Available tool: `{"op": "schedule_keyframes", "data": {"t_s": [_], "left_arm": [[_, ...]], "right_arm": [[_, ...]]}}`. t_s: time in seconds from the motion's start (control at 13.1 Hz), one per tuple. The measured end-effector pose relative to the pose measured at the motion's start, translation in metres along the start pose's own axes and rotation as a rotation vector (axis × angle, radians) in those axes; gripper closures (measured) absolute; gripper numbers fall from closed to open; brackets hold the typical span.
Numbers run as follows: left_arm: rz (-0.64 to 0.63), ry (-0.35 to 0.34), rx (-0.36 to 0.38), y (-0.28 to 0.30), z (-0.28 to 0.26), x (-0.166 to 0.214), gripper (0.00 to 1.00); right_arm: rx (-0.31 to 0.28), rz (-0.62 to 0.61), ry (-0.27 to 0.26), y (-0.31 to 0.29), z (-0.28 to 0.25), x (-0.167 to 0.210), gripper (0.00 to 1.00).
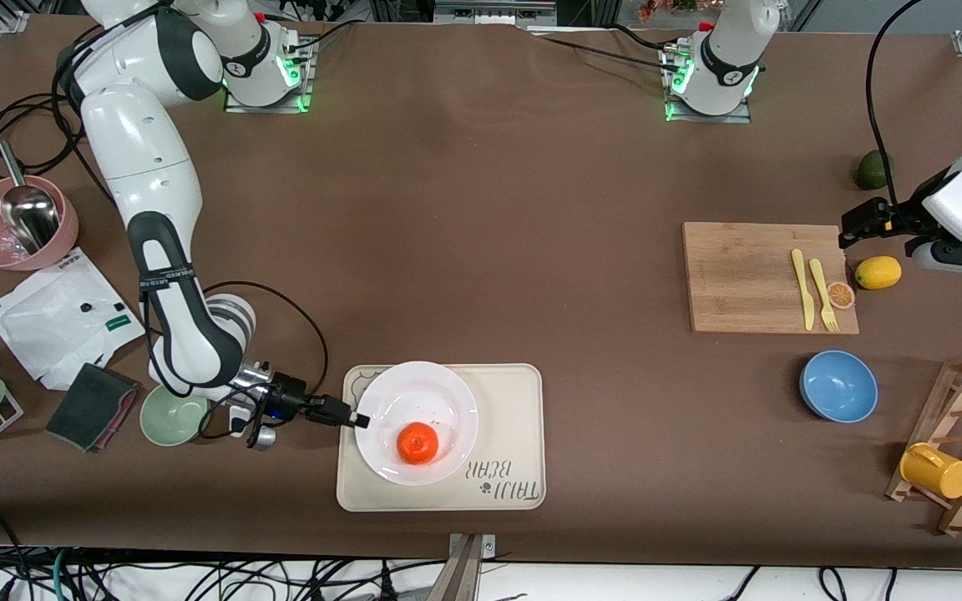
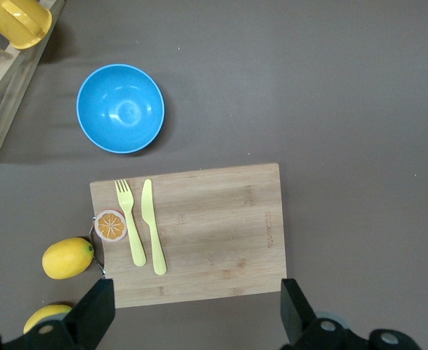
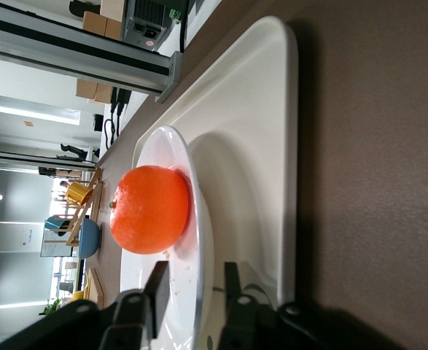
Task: Place orange and plate with both arms
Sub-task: 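Slide the plate onto the bear-print tray with the right gripper, then open the right gripper and release the plate on the tray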
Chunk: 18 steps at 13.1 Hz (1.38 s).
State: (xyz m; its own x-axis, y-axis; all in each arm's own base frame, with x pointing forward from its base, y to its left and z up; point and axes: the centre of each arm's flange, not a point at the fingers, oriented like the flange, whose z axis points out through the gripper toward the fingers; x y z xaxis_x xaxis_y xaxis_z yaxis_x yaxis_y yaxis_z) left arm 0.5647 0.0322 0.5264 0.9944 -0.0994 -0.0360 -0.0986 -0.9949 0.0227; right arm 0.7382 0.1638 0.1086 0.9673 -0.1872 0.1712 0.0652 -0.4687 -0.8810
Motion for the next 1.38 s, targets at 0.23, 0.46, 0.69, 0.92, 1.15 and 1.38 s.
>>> {"op": "schedule_keyframes", "data": {"t_s": [0.23, 0.46, 0.69, 0.92, 1.15, 1.38], "left_arm": [[0.0, 0.0, 0.0, 0.0, 0.0, 0.0, 0.0], [0.0, 0.0, 0.0, 0.0, 0.0, 0.0, 0.0], [0.0, 0.0, 0.0, 0.0, 0.0, 0.0, 0.0], [0.0, 0.0, 0.0, 0.0, 0.0, 0.0, 0.0], [0.0, 0.0, 0.0, 0.0, 0.0, 0.0, 0.0], [0.0, 0.0, 0.0, 0.0, 0.0, 0.0, 0.0]], "right_arm": [[0.016, -0.016, -0.01, -0.01, 0.001, 0.003, 0.24], [-0.027, -0.072, -0.025, -0.012, -0.012, 0.013, 0.0], [-0.038, -0.074, -0.018, -0.007, -0.023, 0.018, 0.0], [-0.039, -0.077, -0.019, -0.008, -0.023, 0.018, 0.0], [-0.043, -0.085, -0.014, -0.012, -0.026, 0.021, 0.0], [-0.044, -0.099, -0.012, -0.019, -0.03, 0.025, 0.0]]}}
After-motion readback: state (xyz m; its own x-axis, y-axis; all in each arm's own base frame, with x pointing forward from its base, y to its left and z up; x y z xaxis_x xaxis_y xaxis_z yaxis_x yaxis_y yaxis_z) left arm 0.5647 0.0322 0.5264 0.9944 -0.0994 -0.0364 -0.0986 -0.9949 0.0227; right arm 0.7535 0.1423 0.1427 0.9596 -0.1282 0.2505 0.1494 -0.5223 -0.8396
